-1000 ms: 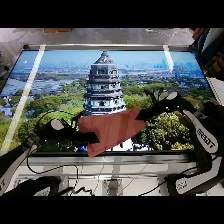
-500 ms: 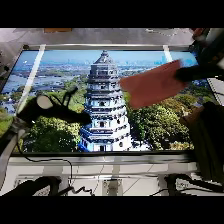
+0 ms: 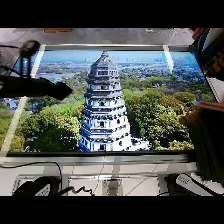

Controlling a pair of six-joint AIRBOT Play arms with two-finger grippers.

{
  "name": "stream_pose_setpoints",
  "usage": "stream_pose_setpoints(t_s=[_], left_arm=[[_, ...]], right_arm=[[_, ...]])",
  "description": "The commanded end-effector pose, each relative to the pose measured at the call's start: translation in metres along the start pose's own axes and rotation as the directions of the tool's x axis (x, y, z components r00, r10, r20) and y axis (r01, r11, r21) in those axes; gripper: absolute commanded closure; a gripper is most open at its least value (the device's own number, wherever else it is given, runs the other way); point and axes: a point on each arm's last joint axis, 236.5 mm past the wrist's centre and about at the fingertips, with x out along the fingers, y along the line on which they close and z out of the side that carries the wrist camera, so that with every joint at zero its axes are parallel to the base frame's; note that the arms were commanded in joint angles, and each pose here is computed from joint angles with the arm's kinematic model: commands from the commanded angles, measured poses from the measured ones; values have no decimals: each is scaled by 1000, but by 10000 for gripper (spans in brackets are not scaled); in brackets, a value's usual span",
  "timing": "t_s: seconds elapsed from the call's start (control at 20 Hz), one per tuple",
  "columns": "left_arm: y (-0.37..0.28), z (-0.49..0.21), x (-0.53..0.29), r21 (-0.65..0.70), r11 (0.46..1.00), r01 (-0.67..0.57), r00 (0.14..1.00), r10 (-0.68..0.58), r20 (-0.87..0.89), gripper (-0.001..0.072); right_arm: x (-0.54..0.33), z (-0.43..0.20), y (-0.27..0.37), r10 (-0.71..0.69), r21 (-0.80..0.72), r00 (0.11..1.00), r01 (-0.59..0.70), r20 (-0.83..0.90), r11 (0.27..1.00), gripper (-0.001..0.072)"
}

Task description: Fold the clothes and pants, and hang the long-sleeved shirts on hangers.

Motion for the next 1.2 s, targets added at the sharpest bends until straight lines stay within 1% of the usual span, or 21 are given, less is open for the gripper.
stream_pose_setpoints(t_s=[0.0, 0.15, 0.4, 0.45, 0.5, 0.55, 0.6, 0.65, 0.7, 0.8, 0.85, 0.9, 0.95, 1.05, 1.1, 1.15], left_arm=[[2, 33, -47, 41, 996, -84, 983, 76, 169, 16], [4, 38, -62, 59, 990, -127, 972, 113, 208, 16], [4, 38, -62, 59, 990, -127, 971, 112, 209, 16], [4, 38, -62, 59, 990, -126, 971, 112, 209, 16], [4, 38, -62, 59, 990, -126, 971, 112, 209, 16], [4, 38, -62, 59, 990, -126, 971, 112, 209, 16], [4, 38, -62, 59, 990, -126, 971, 112, 209, 16], [4, 38, -62, 58, 990, -126, 971, 112, 209, 16], [4, 38, -62, 59, 990, -126, 971, 112, 209, 16], [4, 38, -62, 59, 990, -126, 971, 112, 209, 16], [4, 38, -62, 58, 990, -126, 971, 112, 209, 16], [4, 38, -62, 58, 990, -126, 971, 112, 209, 16], [4, 38, -62, 59, 990, -126, 972, 111, 209, 16], [4, 38, -62, 59, 990, -126, 971, 112, 209, 16], [4, 38, -62, 59, 990, -126, 971, 112, 209, 16], [4, 38, -62, 59, 990, -126, 972, 111, 209, 16]], right_arm=[[-17, -33, -92, -170, 251, 976, 200, -138, 947, 690], [-33, -38, -145, -280, 341, 951, 308, -129, 888, 690], [-43, -45, -176, -324, 448, 936, 350, -137, 822, 690], [-43, -39, -180, -333, 459, 936, 346, -111, 819, 666], [-43, -31, -182, -341, 463, 937, 337, -78, 819, 560], [-43, -26, -182, -344, 492, 937, 326, -55, 807, 348], [-42, -23, -182, -341, 513, 939, 314, -44, 799, 154], [-41, -21, -179, -331, 519, 943, 300, -36, 800, 55], [-40, -18, -175, -315, 518, 949, 281, -24, 808, 49], [-33, -11, -156, -232, 509, 973, 196, 6, 838, 59], [-27, -7, -137, -151, 496, 988, 122, 20, 860, 239], [-22, -5, -119, -74, 480, 997, 51, 28, 876, 550], [-17, -4, -100, 4, 445, 1000, -16, 27, 895, 681], [-7, -6, -57, 150, 350, 989, -143, 8, 926, 690], [-6, -7, -29, 236, 305, 972, -224, -2, 925, 690], [-9, -9, 6, 335, 229, 942, -322, -18, 918, 689]])
